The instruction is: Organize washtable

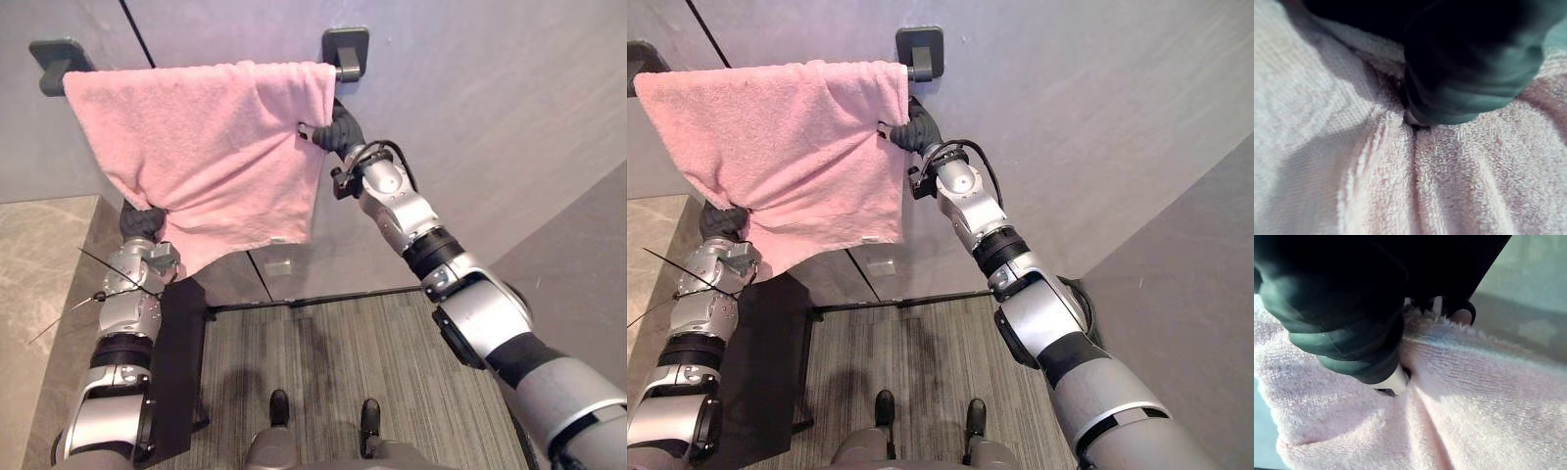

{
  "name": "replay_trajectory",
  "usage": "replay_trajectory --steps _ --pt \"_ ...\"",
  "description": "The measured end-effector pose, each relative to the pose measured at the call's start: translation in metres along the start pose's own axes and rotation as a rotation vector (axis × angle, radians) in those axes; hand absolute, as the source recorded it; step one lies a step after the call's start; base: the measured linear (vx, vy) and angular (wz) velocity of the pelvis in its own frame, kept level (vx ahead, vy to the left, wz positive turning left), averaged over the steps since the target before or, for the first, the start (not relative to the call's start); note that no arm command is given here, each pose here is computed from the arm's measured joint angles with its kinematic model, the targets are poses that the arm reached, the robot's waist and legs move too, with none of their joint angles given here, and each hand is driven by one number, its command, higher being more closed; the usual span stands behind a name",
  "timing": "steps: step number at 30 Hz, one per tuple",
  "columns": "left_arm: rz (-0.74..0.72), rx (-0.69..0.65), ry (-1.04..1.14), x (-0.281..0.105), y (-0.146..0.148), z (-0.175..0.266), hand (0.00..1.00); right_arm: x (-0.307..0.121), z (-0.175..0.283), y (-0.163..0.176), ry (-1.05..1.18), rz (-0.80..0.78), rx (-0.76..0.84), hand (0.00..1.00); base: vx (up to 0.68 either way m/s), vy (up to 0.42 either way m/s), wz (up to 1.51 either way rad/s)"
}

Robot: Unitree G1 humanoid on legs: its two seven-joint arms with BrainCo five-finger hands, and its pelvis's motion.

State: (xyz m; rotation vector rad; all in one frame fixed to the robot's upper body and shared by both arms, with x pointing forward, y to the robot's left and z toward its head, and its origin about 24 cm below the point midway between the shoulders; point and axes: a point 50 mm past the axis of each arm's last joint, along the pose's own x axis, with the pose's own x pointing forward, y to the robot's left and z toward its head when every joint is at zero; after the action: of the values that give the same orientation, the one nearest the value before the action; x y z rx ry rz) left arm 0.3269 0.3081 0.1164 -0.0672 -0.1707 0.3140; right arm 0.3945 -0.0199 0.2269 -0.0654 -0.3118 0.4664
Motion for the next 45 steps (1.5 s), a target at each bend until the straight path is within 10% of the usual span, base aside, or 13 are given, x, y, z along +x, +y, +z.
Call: replay_trajectory --steps 5,6,11,12,27,36,45 --pt "0.026 0.009 0.003 0.003 0.008 0.002 1.0 -0.001 -0.003 0.005 0.003 0.014 -0.006 1.0 0.0 0.0 0.0" --pt "0.026 0.009 0.003 0.003 0.008 0.002 0.0 -0.001 -0.003 0.005 0.003 0.013 -0.006 1.0 0.0 0.0 0.0" --pt "0.043 0.009 0.022 0.002 0.011 -0.002 0.0 -0.005 -0.01 0.001 0.012 -0.006 0.001 1.0 0.0 0.0 0.0" --pt "0.046 0.01 0.027 0.001 0.012 -0.003 0.0 -0.005 -0.011 0.0 0.013 -0.01 0.001 0.0 0.0 0.0 0.0" --pt "0.004 -0.121 0.003 -0.01 0.027 0.002 0.0 -0.039 -0.056 -0.046 0.181 -0.084 0.042 0.0 0.0 0.0 0.01" --pt "0.219 -0.175 -0.166 -0.02 0.088 0.043 0.0 -0.15 -0.142 -0.097 0.406 -0.319 0.263 0.0 -0.01 0.004 0.04" --pt "0.368 -0.152 -0.338 -0.035 0.119 0.081 0.0 -0.189 -0.069 -0.19 0.128 -0.631 0.175 0.0 -0.02 0.005 0.04"
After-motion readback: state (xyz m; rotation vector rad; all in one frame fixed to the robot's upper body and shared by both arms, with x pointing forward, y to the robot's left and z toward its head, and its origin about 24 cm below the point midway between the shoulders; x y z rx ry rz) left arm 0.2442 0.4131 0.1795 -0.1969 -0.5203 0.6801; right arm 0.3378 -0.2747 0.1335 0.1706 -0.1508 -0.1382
